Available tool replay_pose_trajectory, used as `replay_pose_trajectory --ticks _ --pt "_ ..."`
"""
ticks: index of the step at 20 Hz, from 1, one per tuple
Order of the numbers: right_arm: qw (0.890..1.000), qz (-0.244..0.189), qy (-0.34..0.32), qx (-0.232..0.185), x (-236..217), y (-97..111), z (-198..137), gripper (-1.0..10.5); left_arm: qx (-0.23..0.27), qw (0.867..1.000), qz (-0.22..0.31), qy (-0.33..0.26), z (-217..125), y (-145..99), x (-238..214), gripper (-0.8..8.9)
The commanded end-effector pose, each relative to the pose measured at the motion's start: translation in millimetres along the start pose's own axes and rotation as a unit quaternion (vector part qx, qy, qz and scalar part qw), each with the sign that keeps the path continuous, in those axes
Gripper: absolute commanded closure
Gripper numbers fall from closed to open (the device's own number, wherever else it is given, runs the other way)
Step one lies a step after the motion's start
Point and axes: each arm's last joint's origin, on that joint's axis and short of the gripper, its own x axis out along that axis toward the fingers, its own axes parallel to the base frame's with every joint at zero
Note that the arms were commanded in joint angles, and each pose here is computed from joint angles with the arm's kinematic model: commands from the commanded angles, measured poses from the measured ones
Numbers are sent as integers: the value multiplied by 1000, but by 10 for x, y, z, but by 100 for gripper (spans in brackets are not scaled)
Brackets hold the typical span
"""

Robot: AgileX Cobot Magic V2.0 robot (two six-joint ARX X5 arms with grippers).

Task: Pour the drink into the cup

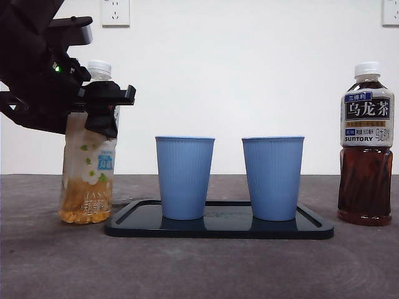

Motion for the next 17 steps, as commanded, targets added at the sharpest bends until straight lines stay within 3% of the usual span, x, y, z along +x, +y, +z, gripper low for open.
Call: replay_pose_trajectory --ticks 1,4,6,10,17 --pt "1000 3 -7 2 -19 16 31 511 -7 1000 -3 -21 75 -24 0 460" --pt "1000 3 -7 2 -20 16 30 511 -10 999 -4 -30 116 -13 -40 453" --pt "1000 3 -7 2 -19 16 31 511 -16 999 -5 -44 186 10 -122 370" --pt "1000 5 -7 2 -19 17 30 511 -23 998 -11 -62 337 87 -417 347" --pt "998 58 5 -16 -21 47 23 511 -1 998 -57 1 595 268 -1249 348"
